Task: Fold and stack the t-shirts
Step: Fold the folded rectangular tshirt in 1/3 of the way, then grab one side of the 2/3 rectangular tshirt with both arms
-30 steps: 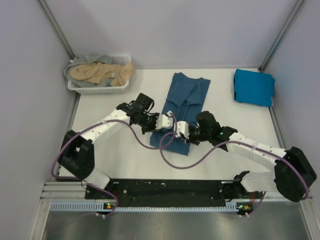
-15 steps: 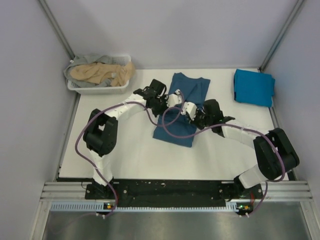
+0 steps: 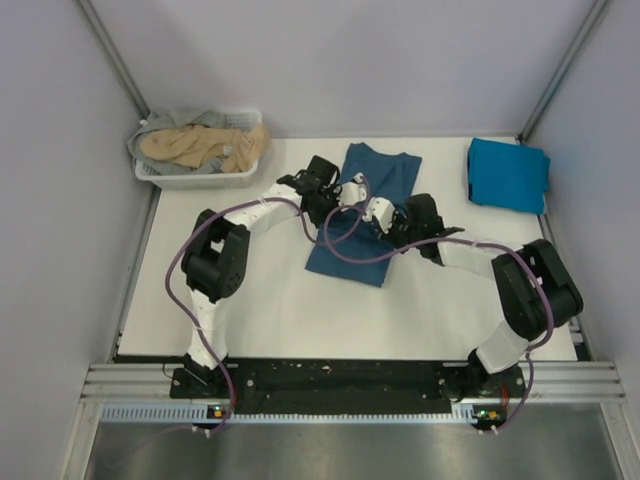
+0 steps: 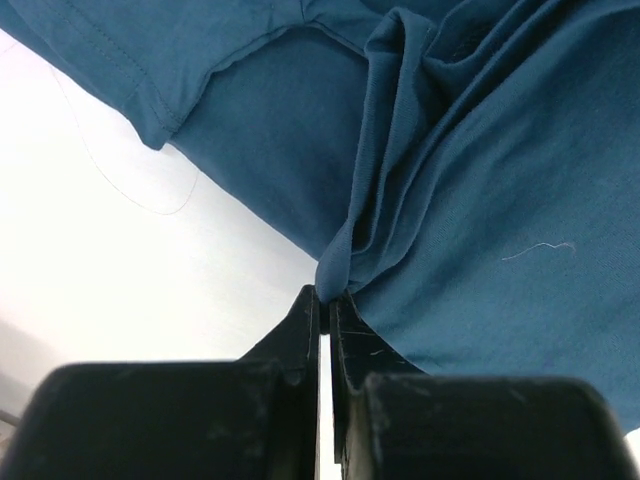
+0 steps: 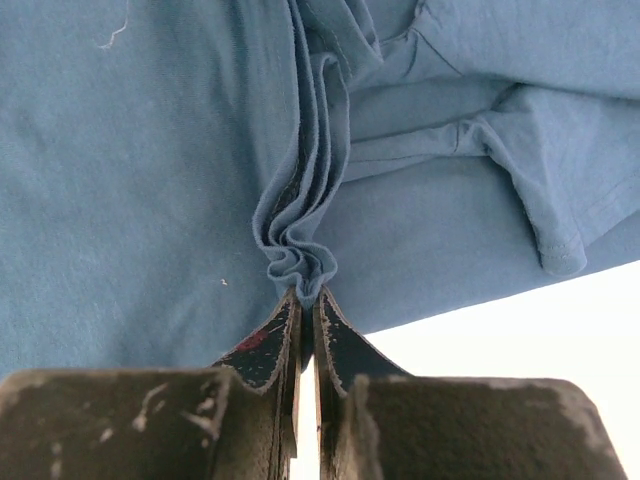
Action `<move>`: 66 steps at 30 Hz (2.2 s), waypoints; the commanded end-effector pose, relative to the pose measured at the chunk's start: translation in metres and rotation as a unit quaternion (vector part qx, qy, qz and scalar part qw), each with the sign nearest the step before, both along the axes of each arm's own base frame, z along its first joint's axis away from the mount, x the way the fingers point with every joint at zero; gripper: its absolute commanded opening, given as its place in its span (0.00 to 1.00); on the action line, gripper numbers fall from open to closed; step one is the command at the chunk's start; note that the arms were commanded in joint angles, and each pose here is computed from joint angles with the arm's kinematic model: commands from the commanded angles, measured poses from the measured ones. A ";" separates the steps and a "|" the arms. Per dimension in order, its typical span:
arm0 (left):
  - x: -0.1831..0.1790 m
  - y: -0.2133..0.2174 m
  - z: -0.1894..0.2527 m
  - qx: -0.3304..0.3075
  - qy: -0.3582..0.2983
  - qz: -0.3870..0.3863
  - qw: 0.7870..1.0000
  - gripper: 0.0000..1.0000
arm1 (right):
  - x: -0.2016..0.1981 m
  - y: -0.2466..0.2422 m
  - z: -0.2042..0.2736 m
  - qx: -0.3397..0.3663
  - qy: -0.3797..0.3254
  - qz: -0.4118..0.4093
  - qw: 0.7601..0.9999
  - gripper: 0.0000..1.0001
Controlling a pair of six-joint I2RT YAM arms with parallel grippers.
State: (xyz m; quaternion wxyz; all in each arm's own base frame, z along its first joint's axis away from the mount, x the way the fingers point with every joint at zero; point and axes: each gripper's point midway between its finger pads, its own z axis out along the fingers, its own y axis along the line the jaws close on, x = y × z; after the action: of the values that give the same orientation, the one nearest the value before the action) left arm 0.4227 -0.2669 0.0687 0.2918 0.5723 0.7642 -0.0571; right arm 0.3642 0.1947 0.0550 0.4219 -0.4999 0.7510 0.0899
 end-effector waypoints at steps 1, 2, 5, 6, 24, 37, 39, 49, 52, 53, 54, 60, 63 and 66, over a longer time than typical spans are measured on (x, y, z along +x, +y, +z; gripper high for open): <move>0.017 -0.006 0.007 -0.005 -0.025 0.016 1.000 0.00 | 0.033 0.004 0.026 0.018 -0.051 -0.022 0.998 0.08; 0.019 -0.005 0.005 -0.002 -0.025 0.019 1.000 0.05 | 0.036 0.002 0.028 0.022 -0.053 -0.028 0.998 0.14; 0.033 -0.004 0.010 0.003 -0.047 0.039 0.998 0.28 | 0.049 -0.007 0.029 0.026 -0.058 -0.052 0.997 0.23; 0.042 -0.004 0.014 0.004 -0.063 0.052 0.997 0.37 | 0.055 -0.013 0.028 0.023 -0.059 -0.065 0.996 0.23; -0.055 -0.006 0.091 -0.138 -0.048 -0.179 0.973 0.45 | -0.035 0.004 0.088 0.039 -0.101 0.103 0.989 0.46; -0.104 0.017 0.001 -0.081 -0.069 -0.311 0.944 0.64 | -0.107 0.027 -0.010 -0.134 -0.058 0.230 0.962 0.47; -0.106 0.017 -0.007 -0.073 -0.064 -0.315 0.944 0.64 | -0.109 0.028 -0.016 -0.144 -0.050 0.233 0.960 0.47; -0.110 0.034 -0.042 -0.001 -0.033 -0.324 0.945 0.61 | -0.108 0.021 -0.033 -0.166 -0.041 0.209 0.963 0.40; -0.110 0.035 -0.047 0.013 -0.029 -0.321 0.947 0.59 | -0.108 0.021 -0.035 -0.166 -0.036 0.203 0.964 0.19; -0.110 0.037 -0.050 0.018 -0.026 -0.321 0.947 0.58 | -0.108 0.020 -0.036 -0.168 -0.033 0.203 0.964 0.12; -0.111 0.038 -0.052 0.022 -0.024 -0.318 0.947 0.54 | -0.108 0.020 -0.036 -0.170 -0.031 0.202 0.964 0.05; -0.113 0.042 -0.036 0.018 -0.022 -0.277 0.961 0.00 | -0.110 0.022 -0.009 -0.148 -0.038 0.190 0.970 0.00; -0.123 0.049 -0.008 0.005 -0.020 -0.245 0.969 0.00 | -0.124 0.024 0.011 -0.125 -0.025 0.198 0.972 0.00; -0.150 0.056 0.019 -0.015 -0.011 -0.247 0.969 0.00 | -0.146 0.021 0.027 -0.125 -0.019 0.218 0.968 0.00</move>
State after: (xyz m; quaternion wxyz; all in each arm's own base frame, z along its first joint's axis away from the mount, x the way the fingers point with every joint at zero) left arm 0.3026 -0.2263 0.0440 0.2785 0.7585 0.5763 -0.1225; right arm 0.2428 0.2124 0.0475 0.3403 -0.7035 0.6222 0.0469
